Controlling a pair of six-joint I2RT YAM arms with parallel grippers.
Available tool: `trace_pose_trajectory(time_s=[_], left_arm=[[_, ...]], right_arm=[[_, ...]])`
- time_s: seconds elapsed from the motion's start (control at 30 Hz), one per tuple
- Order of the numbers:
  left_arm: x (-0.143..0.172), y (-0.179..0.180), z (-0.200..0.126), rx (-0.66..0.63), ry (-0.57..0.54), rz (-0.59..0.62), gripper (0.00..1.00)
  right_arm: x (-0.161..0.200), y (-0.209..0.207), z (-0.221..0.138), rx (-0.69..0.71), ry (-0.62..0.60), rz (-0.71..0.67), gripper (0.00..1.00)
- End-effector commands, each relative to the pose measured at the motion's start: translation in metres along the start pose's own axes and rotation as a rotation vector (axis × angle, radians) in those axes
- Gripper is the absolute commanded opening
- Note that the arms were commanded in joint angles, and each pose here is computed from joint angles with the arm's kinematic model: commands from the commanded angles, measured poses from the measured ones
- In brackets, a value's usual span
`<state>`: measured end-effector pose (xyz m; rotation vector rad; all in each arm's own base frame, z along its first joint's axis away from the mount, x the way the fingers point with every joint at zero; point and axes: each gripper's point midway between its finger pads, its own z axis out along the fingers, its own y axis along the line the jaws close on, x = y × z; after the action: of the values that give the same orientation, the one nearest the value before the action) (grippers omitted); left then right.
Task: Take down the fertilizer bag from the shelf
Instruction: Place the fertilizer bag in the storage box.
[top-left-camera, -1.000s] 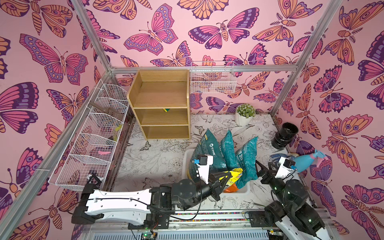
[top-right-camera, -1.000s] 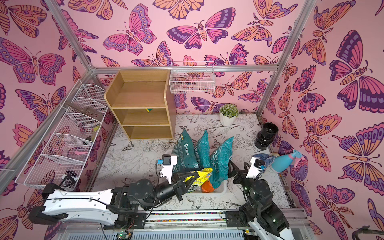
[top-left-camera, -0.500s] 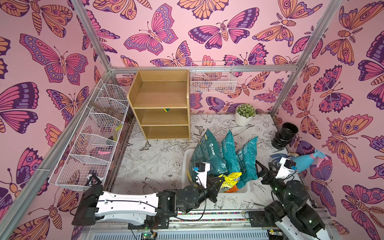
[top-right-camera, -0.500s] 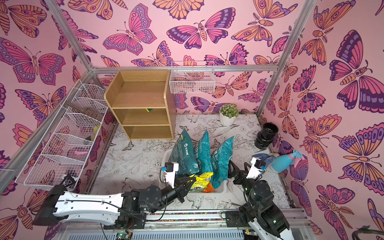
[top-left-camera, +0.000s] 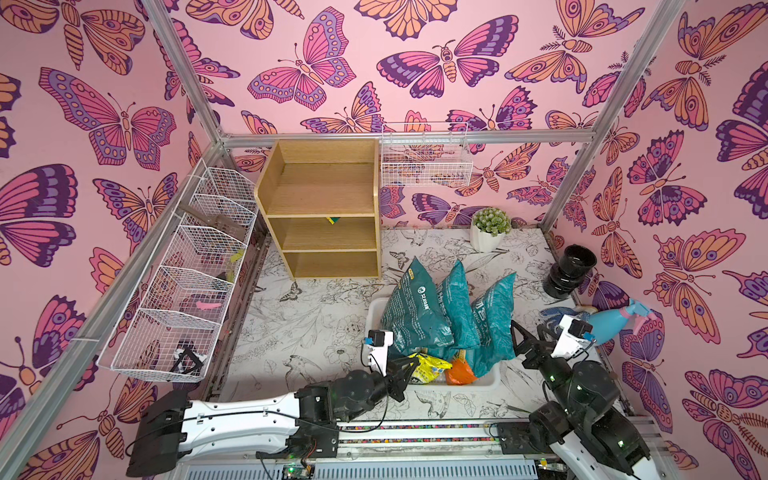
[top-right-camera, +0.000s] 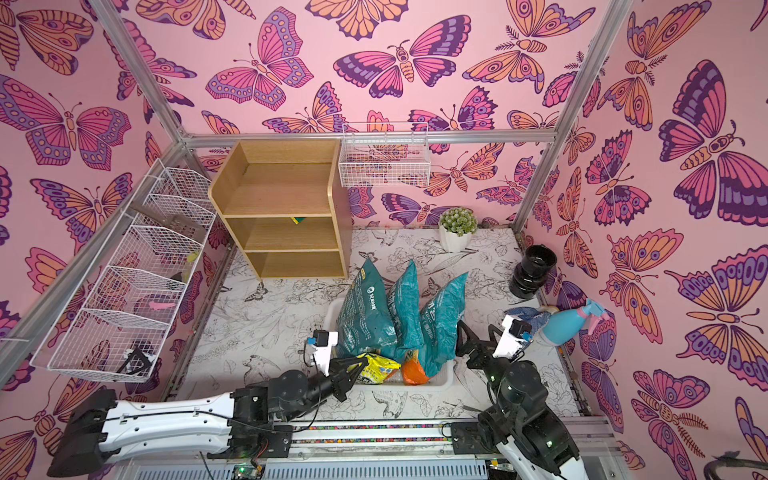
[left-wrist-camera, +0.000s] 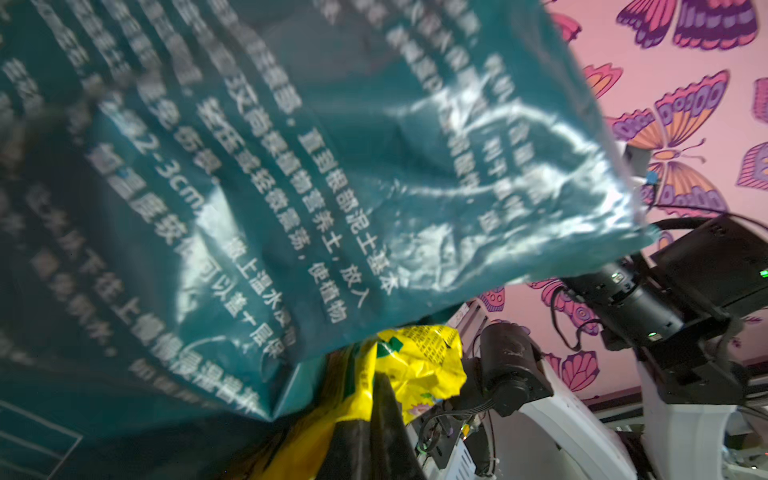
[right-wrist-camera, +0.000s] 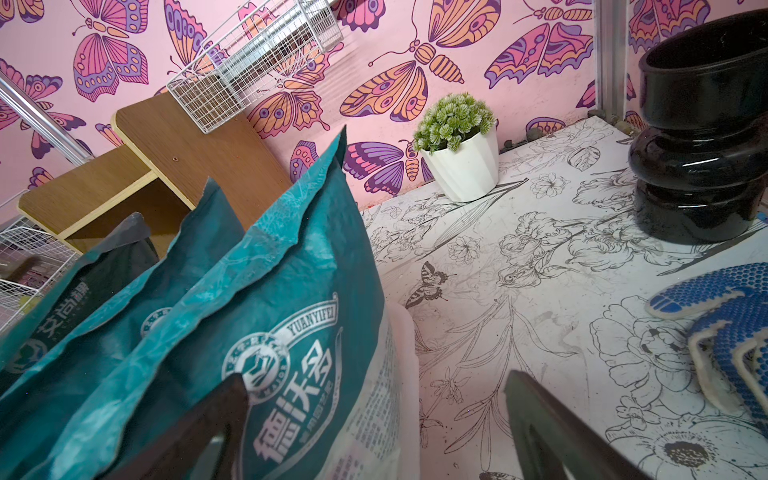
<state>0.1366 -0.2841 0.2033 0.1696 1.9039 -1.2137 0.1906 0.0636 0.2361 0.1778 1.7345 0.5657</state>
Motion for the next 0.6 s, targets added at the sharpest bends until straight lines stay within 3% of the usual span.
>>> trace_pose_trajectory(time_s=[0.0,0.1,0.17,0.3,0.53,0.57], left_arm=[[-0.005,0.035,-0.011,-0.095,-0.086,-0.047,0.00],[-0.004,0.067,-0.021,-0.184,-0.151,-0.086,0.00],[0.005,0.074,-0.022,-0.201,-0.120,-0.082,0.00],[0.025,0.070,-0.016,-0.186,-0.007,-0.082,0.00],[0.023,0.065,-0.016,-0.168,-0.005,-0.081,0.00],[0.022,0.059,-0.016,-0.148,0.002,-0.074,0.07]], right_arm=[[0.001,-0.003,-0.001,0.011,-0.004,-0.015,0.99],[0.002,-0.002,0.000,0.004,-0.003,-0.013,0.99],[0.003,0.000,0.001,-0.002,0.002,-0.015,0.99],[0.000,-0.005,0.000,0.025,-0.004,-0.019,0.99],[0.000,-0.003,-0.002,0.009,-0.007,-0.012,0.99],[0.000,-0.003,-0.002,0.009,-0.009,-0.013,0.99]])
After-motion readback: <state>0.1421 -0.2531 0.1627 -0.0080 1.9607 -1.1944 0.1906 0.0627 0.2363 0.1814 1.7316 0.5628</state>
